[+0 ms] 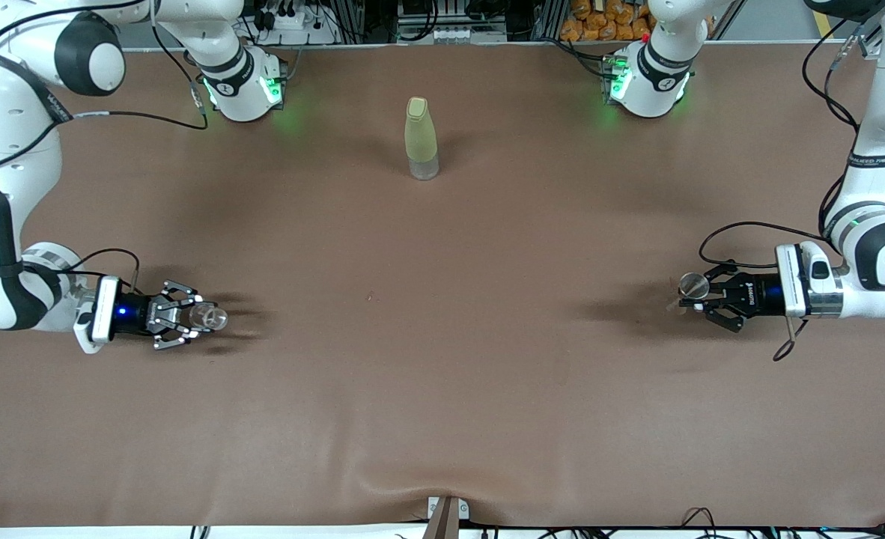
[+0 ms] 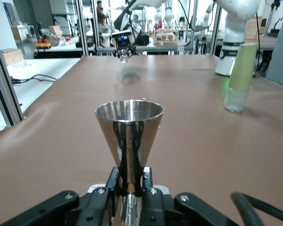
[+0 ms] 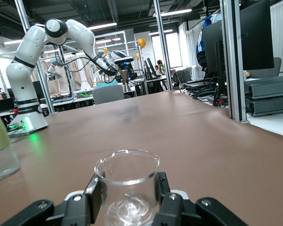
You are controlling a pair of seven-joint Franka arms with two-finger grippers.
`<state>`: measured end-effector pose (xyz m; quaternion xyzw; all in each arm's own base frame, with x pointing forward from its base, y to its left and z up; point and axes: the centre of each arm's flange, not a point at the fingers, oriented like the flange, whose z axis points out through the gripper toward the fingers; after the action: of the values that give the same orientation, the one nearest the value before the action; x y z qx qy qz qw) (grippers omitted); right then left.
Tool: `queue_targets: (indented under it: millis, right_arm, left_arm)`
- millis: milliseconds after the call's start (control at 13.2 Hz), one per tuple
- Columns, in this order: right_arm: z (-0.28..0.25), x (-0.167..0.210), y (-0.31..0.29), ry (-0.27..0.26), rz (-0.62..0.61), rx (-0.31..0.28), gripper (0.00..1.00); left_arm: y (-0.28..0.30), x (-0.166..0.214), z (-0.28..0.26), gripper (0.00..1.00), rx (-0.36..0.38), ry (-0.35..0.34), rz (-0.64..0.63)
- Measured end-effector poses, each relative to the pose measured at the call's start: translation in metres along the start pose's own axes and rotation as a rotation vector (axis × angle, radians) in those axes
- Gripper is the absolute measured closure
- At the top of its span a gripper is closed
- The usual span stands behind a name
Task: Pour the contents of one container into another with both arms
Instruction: 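Lift the beaker and jigger, bringing both grippers together mid-table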
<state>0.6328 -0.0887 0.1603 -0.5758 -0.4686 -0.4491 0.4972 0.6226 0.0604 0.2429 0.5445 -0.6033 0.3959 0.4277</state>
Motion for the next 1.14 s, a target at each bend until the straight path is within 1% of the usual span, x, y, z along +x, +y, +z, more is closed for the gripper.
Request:
queue_targets:
  millis: [151, 454, 606, 757, 1136]
  right_arm:
    - [0.025, 0.015, 0.008, 0.001, -0.008, -0.002, 0.50]
    - [0.085, 0.020, 0.014, -0.005, -0.012, 0.015, 0.50]
    - [0.116, 0.021, 0.013, 0.021, -0.007, 0.018, 0.50]
    - [0.141, 0.023, 0.010, 0.035, -0.004, 0.036, 0.50]
    - [0.153, 0.030, 0.007, 0.058, 0.007, 0.068, 0.50]
  left_arm:
    - [-0.006, 0.008, 0.021, 0.78, 0.002, 0.028, 0.010]
    - [-0.022, 0.030, 0.069, 0.78, -0.002, 0.025, 0.047]
    - [-0.029, 0.040, 0.101, 0.78, 0.005, 0.033, 0.054]
    - [-0.034, 0.049, 0.140, 0.78, 0.015, 0.032, 0.053]
    - [-0.031, 0.061, 0.252, 0.78, 0.071, -0.003, 0.040]
